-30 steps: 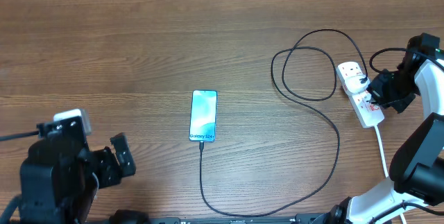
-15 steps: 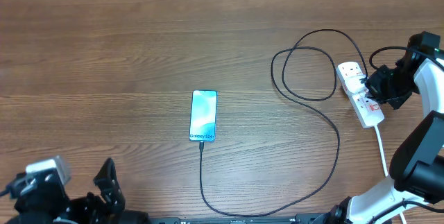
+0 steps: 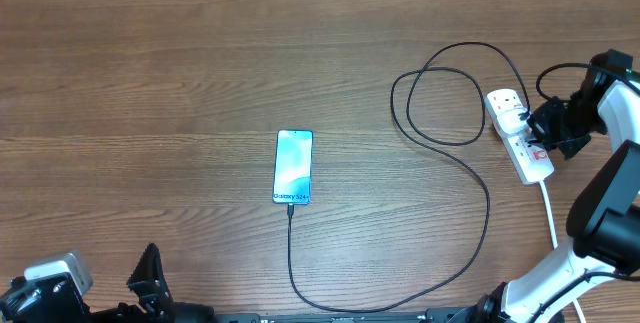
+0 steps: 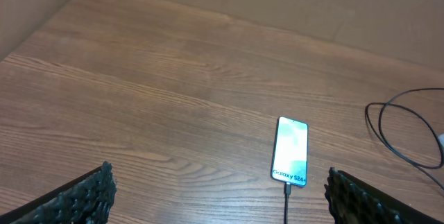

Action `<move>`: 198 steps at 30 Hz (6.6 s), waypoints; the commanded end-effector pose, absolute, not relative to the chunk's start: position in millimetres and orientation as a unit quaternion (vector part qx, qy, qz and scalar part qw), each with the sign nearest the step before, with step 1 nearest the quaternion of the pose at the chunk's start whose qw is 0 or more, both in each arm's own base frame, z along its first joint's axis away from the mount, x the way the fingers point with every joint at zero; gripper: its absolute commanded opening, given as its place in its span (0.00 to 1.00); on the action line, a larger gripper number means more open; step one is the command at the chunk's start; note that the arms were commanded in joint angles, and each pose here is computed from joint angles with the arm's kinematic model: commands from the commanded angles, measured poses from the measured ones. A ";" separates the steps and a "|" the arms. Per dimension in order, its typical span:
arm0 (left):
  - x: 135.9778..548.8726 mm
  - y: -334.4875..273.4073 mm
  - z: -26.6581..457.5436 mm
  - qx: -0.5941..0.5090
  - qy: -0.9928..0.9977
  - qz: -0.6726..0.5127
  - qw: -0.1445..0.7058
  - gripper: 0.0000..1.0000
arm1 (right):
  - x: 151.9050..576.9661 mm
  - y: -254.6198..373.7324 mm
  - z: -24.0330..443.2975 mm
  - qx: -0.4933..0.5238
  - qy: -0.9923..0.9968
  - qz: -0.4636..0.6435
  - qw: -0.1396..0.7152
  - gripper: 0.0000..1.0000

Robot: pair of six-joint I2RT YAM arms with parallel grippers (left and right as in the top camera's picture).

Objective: Plug charger to phone and switch on socket

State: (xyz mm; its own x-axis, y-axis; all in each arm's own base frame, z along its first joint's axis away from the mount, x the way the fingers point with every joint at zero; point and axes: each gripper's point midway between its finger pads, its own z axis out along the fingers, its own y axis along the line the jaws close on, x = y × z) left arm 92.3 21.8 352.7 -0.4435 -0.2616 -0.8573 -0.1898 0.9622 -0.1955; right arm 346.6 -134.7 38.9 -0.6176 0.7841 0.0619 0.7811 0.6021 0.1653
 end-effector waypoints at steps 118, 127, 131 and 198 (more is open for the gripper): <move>2.6 49.2 335.5 -0.258 0.706 0.024 0.660 1.00 | 121.3 56.1 569.6 -0.014 0.629 0.211 0.748 0.07; 1.0 49.1 324.9 -0.259 0.720 0.029 0.643 1.00 | 10.9 75.1 569.1 -0.107 0.548 0.152 0.816 0.12; 1.3 49.3 321.7 -0.261 0.724 0.029 0.638 1.00 | -37.9 80.5 558.8 -0.117 0.512 0.143 0.839 0.18; 242.4 42.2 157.2 -0.224 0.698 -0.071 0.676 1.00 | 145.8 20.6 477.3 -0.034 0.501 0.060 0.863 1.00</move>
State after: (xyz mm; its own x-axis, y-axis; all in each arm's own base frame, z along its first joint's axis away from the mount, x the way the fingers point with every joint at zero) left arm 242.4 41.8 157.9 0.0111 -0.4063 -0.9137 -0.2159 0.8912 -0.3990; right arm 96.1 27.4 516.8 0.6046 0.0529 -0.7948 -0.1392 0.9895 -0.0400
